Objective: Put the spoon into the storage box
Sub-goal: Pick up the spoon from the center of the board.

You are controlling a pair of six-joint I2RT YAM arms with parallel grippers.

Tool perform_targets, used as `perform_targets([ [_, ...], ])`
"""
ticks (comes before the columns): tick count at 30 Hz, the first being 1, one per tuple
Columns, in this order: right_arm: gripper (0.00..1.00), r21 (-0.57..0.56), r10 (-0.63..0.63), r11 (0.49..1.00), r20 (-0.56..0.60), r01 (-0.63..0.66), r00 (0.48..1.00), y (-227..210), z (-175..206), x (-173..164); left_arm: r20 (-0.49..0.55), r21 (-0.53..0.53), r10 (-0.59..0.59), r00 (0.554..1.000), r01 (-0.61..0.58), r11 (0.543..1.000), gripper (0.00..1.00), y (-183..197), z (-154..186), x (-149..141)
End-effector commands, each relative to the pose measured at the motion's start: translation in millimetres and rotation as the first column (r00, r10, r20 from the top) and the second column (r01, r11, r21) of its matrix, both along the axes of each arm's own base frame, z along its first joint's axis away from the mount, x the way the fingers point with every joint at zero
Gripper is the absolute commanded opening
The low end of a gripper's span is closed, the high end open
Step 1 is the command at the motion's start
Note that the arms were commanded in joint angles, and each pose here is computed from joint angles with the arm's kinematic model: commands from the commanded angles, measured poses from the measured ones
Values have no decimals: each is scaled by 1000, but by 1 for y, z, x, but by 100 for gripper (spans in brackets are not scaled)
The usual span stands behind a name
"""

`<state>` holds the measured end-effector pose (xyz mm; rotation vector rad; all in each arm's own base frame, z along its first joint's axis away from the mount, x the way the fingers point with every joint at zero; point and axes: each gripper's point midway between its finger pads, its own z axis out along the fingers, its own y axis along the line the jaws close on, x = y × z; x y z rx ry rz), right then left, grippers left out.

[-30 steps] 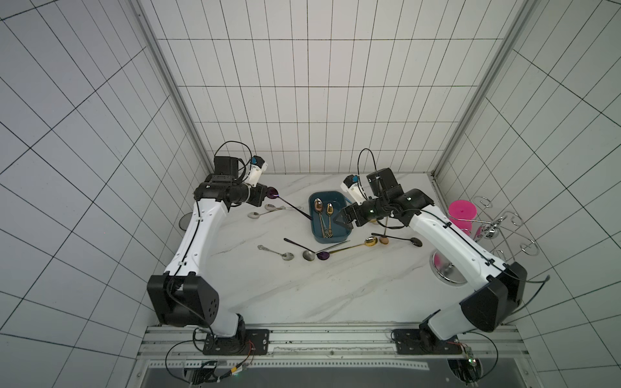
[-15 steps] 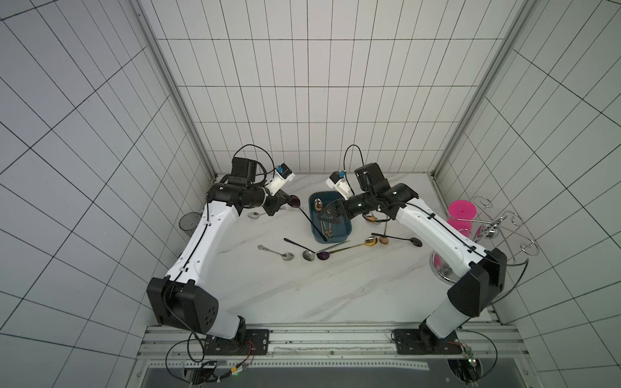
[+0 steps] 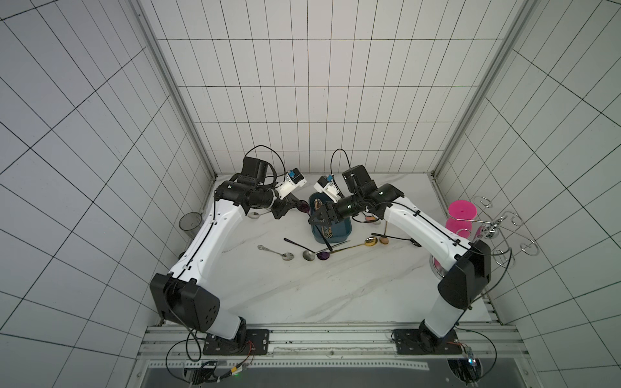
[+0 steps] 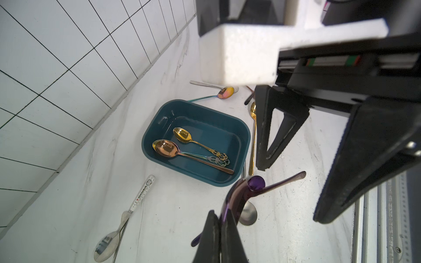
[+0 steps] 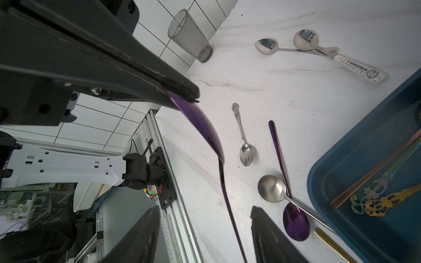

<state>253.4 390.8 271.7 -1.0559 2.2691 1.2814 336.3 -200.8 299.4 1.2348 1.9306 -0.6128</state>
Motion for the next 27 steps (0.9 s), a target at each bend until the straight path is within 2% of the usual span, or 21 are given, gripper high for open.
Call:
perform_targets([
  [1, 63, 33, 25, 999, 7, -25, 1000, 9, 9, -3, 31, -43, -41, 999, 42, 998, 0, -8, 18, -4],
  [7, 49, 28, 33, 999, -7, -32, 999, 8, 4, -5, 37, -64, -47, 998, 49, 997, 0, -11, 28, -6],
  [9, 38, 31, 39, 999, -12, -38, 999, 9, 3, -6, 37, -66, -51, 998, 53, 996, 0, -11, 28, -7],
  [11, 23, 25, 41, 999, -12, -41, 999, 8, 2, -6, 40, -68, -50, 998, 53, 996, 0, -12, 29, -6],
  [13, 3, 20, 40, 999, -14, -40, 999, 7, 1, -6, 36, -74, -42, 998, 45, 996, 0, -12, 30, -5],
  [16, 0, 18, 39, 999, -20, -38, 999, 6, -1, -7, 39, -79, -31, 999, 34, 996, 0, -12, 32, -4],
  [17, 0, 14, 41, 999, -20, -41, 999, 6, -2, -7, 42, -79, -20, 999, 23, 997, 4, -11, 33, -2],
  [21, 0, -10, 8, 1000, -18, -8, 1000, -3, -6, 0, 42, -84, 65, 997, -62, 995, 53, -6, 38, 9],
  [25, 0, -33, -85, 996, -26, 84, 996, -17, -13, 24, 35, -88, 154, 987, -150, 985, 71, 5, 42, 13],
  [27, 0, -44, -136, 990, -40, 134, 990, -26, -16, 38, 13, -105, 197, 980, -195, 975, 73, 11, 44, 14],
])
